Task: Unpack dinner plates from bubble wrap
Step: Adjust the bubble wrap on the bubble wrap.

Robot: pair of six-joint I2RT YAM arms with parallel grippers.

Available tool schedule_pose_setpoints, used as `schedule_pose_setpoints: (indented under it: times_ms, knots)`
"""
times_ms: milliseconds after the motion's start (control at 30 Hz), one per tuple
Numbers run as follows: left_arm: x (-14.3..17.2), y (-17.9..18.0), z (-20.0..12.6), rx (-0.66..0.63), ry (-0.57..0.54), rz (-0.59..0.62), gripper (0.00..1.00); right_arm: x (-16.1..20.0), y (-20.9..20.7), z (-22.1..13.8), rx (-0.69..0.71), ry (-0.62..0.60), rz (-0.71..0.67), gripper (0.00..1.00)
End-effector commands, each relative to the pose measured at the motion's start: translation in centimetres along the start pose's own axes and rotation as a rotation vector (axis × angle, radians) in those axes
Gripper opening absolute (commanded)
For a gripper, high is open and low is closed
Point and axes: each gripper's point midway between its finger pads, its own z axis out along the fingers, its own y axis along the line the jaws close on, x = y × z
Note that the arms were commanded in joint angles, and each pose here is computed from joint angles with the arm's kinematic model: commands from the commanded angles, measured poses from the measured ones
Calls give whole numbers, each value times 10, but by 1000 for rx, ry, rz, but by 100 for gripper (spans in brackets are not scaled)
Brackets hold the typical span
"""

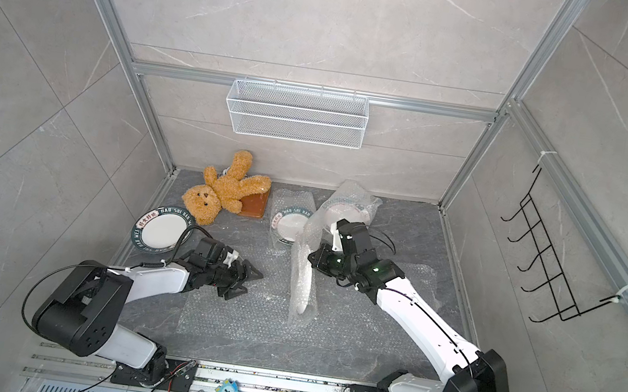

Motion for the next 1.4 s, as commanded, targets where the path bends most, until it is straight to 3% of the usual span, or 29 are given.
schedule_pose_setpoints:
  times_ms: [0, 133, 367, 700, 800, 933, 1133, 1367]
  knots:
    - [-6, 13, 1, -64, -17, -10, 81, 9, -35, -9, 128, 27, -2, 15]
    - [-8, 10, 1, -61, -18, -5, 82, 9, -50, -18, 213, 24, 6, 26]
    - [-14, -8, -4, -44, -20, 36, 82, 9, -81, -21, 336, 40, 41, 33]
    - [-5, -90, -55, 92, -42, 225, 88, 20, -127, -19, 497, 63, 63, 45]
    - [8, -108, -64, 92, -43, 317, 89, 21, -130, -10, 480, 77, 52, 56]
    - [33, -120, -61, 5, -38, 486, 89, 22, -140, -2, 466, 81, 71, 66]
    - [68, -120, -41, -149, -10, 680, 88, 29, -157, 9, 446, 85, 152, 67]
    - [108, -127, -4, -298, 26, 934, 88, 33, -157, -10, 443, 72, 168, 67]
